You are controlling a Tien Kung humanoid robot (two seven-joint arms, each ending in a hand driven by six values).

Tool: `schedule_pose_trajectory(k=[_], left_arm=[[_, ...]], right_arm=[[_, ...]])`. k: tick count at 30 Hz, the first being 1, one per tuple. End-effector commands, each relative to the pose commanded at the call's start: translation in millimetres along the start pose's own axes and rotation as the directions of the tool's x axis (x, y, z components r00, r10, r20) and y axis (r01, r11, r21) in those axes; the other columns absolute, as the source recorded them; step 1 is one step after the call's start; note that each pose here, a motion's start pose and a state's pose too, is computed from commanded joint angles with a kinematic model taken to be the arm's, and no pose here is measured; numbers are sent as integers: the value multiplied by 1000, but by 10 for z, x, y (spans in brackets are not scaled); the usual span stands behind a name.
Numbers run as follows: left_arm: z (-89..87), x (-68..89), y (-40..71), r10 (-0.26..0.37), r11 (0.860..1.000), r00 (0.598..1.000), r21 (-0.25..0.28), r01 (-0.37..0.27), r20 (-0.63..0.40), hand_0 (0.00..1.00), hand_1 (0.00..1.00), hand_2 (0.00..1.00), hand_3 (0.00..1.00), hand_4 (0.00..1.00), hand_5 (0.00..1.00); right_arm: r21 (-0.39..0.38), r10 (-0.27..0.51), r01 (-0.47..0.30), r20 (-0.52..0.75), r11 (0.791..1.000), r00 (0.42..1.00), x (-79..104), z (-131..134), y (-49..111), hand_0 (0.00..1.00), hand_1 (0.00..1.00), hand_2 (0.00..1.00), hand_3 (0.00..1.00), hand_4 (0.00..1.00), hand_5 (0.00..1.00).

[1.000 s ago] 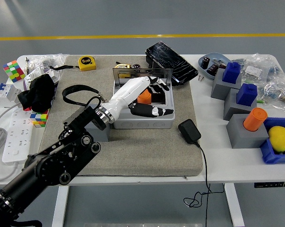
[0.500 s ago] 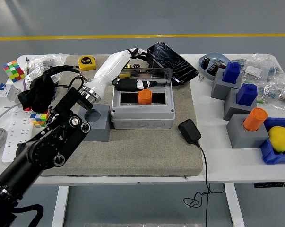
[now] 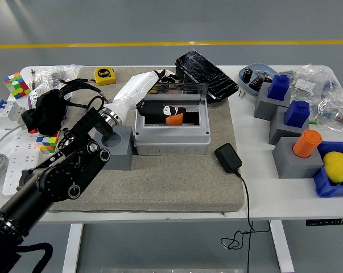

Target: Fetch the battery,place it into the box,close the lid of the box

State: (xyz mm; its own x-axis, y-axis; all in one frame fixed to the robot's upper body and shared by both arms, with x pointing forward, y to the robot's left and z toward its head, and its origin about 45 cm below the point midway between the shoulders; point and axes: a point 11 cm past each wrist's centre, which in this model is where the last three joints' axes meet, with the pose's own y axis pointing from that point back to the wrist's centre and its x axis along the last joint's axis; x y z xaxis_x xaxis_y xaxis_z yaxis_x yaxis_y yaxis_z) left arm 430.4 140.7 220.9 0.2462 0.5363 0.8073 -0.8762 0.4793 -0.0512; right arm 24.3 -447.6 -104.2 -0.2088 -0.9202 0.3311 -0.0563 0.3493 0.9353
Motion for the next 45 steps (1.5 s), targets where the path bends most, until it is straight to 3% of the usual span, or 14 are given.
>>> schedule_pose_trajectory(k=[5,19,33,45], left_arm=[[108,-33,19,-3,1000,1000,-26,3,-18,672,722,717,744,998,493],[355,-423,165,-108,993,992,-63,104,-60,632,709,712,741,998,500],[399,-505,257,-134,990,987,-61,130,-86,628,703,711,738,998,505],[252,-536,358,-134,991,980,-10,134,-146,622,699,709,736,998,507]], right_arm=[[0,2,-2,0,1000,1000,7,10,0,633,642,667,569,992,497],[-3,0,0,1,1000,1000,-4,24,-1,633,642,667,569,992,496],[-5,1,-1,4,1000,1000,-3,39,-1,632,642,667,569,991,496],[-6,-1,1,4,1000,1000,-11,50,-1,632,641,666,569,992,495]])
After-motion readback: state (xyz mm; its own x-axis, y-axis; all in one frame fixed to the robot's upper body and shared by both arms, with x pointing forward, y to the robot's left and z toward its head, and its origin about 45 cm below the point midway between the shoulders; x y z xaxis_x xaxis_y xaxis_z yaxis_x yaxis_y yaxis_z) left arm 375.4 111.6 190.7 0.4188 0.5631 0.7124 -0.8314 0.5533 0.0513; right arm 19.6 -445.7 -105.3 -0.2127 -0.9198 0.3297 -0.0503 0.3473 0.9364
